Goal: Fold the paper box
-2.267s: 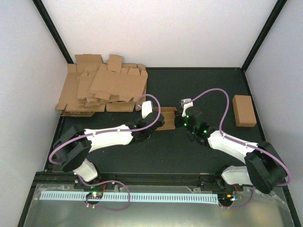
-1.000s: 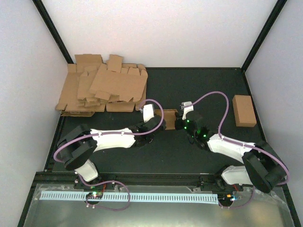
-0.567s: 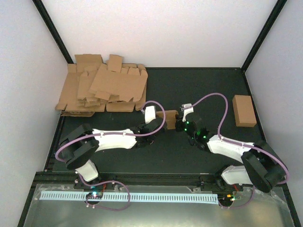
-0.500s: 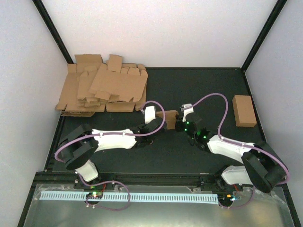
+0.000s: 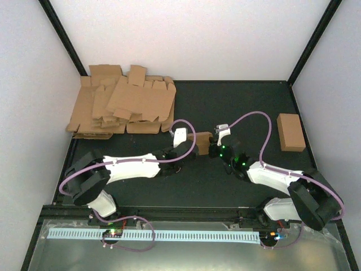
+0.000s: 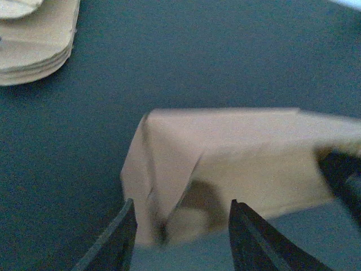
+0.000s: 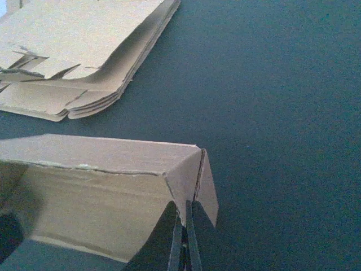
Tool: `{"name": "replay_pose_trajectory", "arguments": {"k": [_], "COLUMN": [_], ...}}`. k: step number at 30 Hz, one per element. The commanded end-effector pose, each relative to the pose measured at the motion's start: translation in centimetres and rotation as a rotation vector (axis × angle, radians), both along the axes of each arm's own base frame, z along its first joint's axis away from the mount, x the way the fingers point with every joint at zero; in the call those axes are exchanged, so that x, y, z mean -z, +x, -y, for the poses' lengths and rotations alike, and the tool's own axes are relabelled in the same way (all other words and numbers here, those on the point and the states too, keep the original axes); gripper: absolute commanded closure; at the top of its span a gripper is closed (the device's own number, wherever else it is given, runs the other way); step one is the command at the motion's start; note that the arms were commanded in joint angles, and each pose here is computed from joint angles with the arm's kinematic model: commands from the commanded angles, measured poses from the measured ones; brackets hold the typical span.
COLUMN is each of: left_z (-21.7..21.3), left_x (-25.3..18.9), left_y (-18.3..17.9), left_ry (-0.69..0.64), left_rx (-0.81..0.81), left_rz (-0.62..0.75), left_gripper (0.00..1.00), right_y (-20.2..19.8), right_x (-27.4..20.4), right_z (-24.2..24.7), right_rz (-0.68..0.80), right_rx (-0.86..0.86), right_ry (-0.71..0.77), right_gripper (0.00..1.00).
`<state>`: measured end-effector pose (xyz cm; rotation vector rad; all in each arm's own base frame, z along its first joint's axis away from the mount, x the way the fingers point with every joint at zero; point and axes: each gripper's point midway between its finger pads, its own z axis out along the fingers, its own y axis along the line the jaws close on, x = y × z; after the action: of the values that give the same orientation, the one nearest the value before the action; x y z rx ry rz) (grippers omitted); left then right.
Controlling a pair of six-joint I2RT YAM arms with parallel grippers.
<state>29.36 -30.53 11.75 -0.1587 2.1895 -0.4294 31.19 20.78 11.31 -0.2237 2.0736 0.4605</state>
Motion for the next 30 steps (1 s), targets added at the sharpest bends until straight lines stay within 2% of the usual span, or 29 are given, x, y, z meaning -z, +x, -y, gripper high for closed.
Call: {"name": "replay_pose_trajectory", "arguments": {"k": [1, 6, 8, 12, 16, 21, 25, 30], "left_z": [-1.8, -2.3, -2.5, -2.8, -2.8, -3.7, -3.6, -2.5], "left_x": [2.1, 0.1, -0.8, -3.1, -5.8, -7.4, -7.9, -8.4], "left_y": [-2.8, -3.2, -3.3, -3.1, -2.1, -0.2, 1.0, 1.8], "left_ry": [0.127, 0.113, 0.102, 0.043, -0.076, -0.104, -0.149, -0.178], "left_rx": [0.073, 0.093, 0.103, 0.152, 0.23, 0.255, 0.28, 0.338], "left_rz": [-0.134, -0.131, -0.127, -0.095, -0.074, -0.092, -0.093, -0.103], "left_gripper": [0.49, 0.37, 0.36, 0.33, 0.27, 0.24, 0.24, 0.24], "right_y": [-0.9, -0.7, -0.7, -0.7, -0.7, -1.1, -1.5, -1.6], "right_x": [2.8, 2.6, 2.6, 2.2, 1.4, 0.0, -1.1, -1.7], "right_z": [2.0, 1.9, 1.9, 1.7, 1.7, 1.5, 1.4, 0.9], "right_rz": [-0.087, -0.08, -0.079, -0.073, -0.063, -0.047, -0.04, -0.055], "right_rx": [0.053, 0.054, 0.052, 0.046, 0.04, 0.018, 0.002, -0.026], "right_ry": [-0.095, -0.095, -0.096, -0.092, -0.086, -0.062, -0.054, -0.061], "right_gripper": [0.97, 0.97, 0.97, 0.87, 0.83, 0.71, 0.48, 0.43]}}
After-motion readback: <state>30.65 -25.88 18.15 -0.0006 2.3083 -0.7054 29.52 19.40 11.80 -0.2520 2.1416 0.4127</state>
